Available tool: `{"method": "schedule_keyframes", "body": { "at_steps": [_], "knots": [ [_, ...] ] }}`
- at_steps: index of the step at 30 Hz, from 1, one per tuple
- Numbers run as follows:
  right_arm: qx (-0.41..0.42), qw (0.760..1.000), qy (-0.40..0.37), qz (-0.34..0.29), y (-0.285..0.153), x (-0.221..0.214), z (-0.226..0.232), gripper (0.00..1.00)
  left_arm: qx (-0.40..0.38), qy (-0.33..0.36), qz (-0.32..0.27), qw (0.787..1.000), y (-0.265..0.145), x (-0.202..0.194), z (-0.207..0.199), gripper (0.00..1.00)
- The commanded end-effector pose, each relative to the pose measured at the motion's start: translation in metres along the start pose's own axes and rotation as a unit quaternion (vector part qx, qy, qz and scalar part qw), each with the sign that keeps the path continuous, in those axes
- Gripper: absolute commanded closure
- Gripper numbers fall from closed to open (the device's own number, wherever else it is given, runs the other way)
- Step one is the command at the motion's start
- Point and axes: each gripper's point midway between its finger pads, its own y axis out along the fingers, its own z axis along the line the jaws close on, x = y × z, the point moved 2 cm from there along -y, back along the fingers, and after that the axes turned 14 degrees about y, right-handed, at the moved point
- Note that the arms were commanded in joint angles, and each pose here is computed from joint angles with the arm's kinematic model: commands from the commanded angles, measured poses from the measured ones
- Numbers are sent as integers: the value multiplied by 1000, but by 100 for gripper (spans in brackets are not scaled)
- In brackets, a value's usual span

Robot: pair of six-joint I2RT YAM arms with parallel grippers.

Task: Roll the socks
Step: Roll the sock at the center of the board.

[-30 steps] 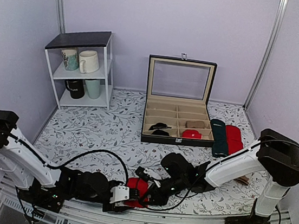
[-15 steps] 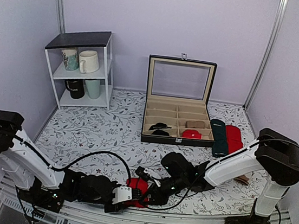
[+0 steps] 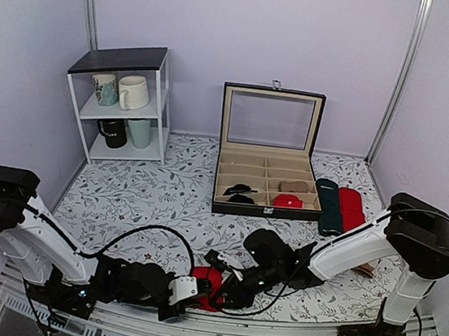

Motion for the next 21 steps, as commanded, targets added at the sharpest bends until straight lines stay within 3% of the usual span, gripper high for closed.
{"method": "schedule_keyframes", "body": {
  "at_steps": [1,5,9,14,21],
  "knots": [
    [-130,991,31,27,-10,-42,-50,70,-55,-51,26,997,0,-25,-14,100],
    [-109,984,-66,-125,-42,4,-21,60,-84,-110,28,990,1,-37,-11,100],
    [-78,944,-214,-238,-73,12,20,41,-111,-137,45,983,4,-46,-15,100],
    [-103,911,-332,-221,-58,11,31,34,-132,-167,67,975,10,-57,-19,100],
    [-103,902,-377,-183,-32,-3,32,33,-144,-191,80,968,11,-69,-25,100]
  ]
}}
